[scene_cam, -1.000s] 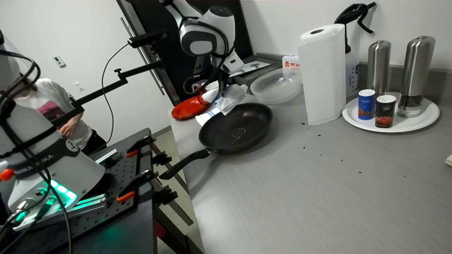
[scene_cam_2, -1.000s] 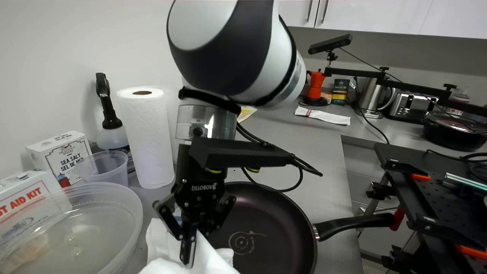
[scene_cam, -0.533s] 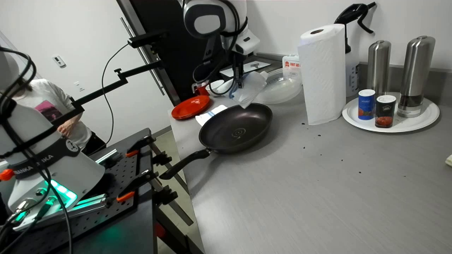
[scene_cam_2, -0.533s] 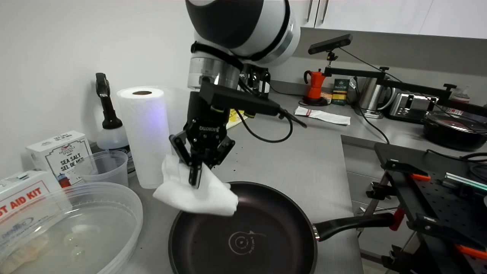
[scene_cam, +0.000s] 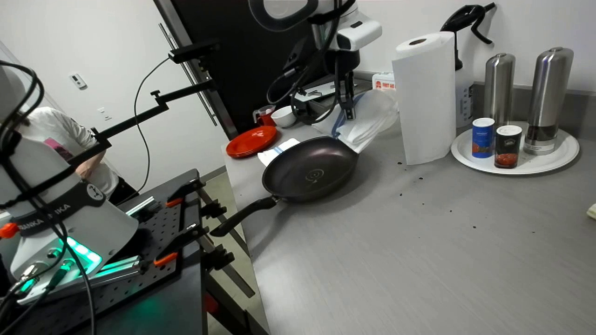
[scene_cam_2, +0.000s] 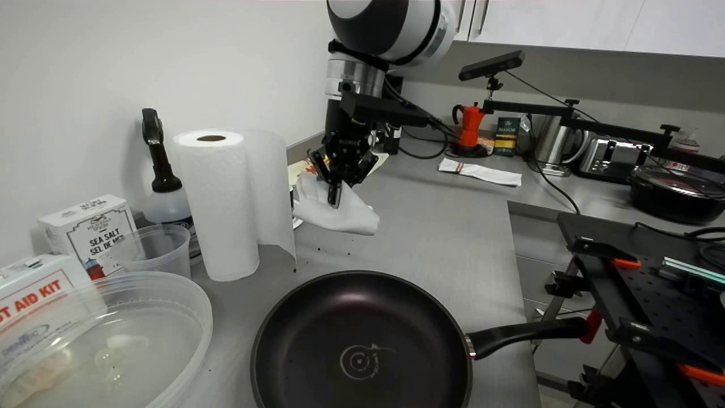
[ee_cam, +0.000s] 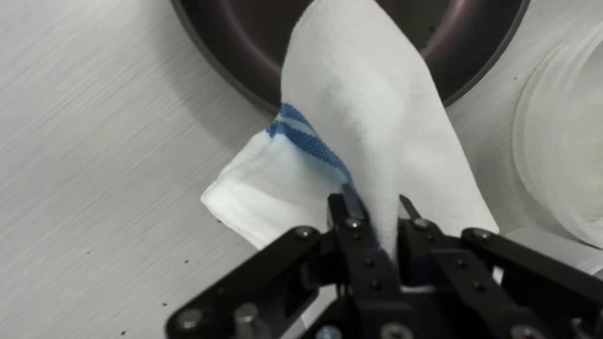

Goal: Use the towel to wipe the pan

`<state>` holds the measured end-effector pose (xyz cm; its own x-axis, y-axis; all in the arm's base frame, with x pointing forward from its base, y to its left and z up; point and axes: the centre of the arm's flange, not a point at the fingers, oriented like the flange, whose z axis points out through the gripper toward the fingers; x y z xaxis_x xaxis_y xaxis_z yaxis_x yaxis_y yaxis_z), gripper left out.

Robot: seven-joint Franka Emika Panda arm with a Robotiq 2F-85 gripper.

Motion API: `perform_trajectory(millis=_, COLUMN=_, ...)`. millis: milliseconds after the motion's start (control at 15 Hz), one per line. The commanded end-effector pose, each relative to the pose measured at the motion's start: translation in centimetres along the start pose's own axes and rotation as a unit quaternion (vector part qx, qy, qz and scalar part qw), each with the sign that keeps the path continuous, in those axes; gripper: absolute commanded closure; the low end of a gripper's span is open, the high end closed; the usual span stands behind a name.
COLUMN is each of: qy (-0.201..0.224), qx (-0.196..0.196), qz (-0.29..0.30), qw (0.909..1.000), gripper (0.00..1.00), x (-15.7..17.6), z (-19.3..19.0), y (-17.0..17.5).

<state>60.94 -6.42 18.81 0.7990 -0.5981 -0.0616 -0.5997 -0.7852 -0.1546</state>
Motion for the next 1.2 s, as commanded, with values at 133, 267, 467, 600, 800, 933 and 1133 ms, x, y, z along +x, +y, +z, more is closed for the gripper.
perform_trajectory(millis=133, qy=0.023, qx=-0.056, qz=0.034, qw=0.9976, gripper=0.97, x=3.5, z=0.0, y=5.5)
perform_trajectory(millis=267, qy=0.024, qx=-0.064, qz=0.044, qw=0.9967, gripper=0.97, x=4.3, z=0.7, y=7.2)
perform_trajectory(millis=467, qy=0.022, qx=-0.061, qz=0.056, qw=0.9963, gripper=0.97, x=4.9, z=2.4, y=9.0)
perform_trajectory(millis=600, qy=0.034, qx=-0.063, qz=0.061, qw=0.9956, gripper=0.97, x=5.2, z=3.5, y=9.8)
perform_trajectory(millis=800, qy=0.043, qx=-0.073, qz=0.073, qw=0.9937, gripper=0.97, x=5.9, z=5.4, y=11.1)
perform_trajectory(millis=933, qy=0.045, qx=-0.078, qz=0.084, qw=0.9924, gripper=0.97, x=6.1, z=6.3, y=12.1)
perform_trajectory(millis=1133, qy=0.045, qx=-0.087, qz=0.102, qw=0.9900, gripper=0.97, x=6.2, z=7.8, y=13.5)
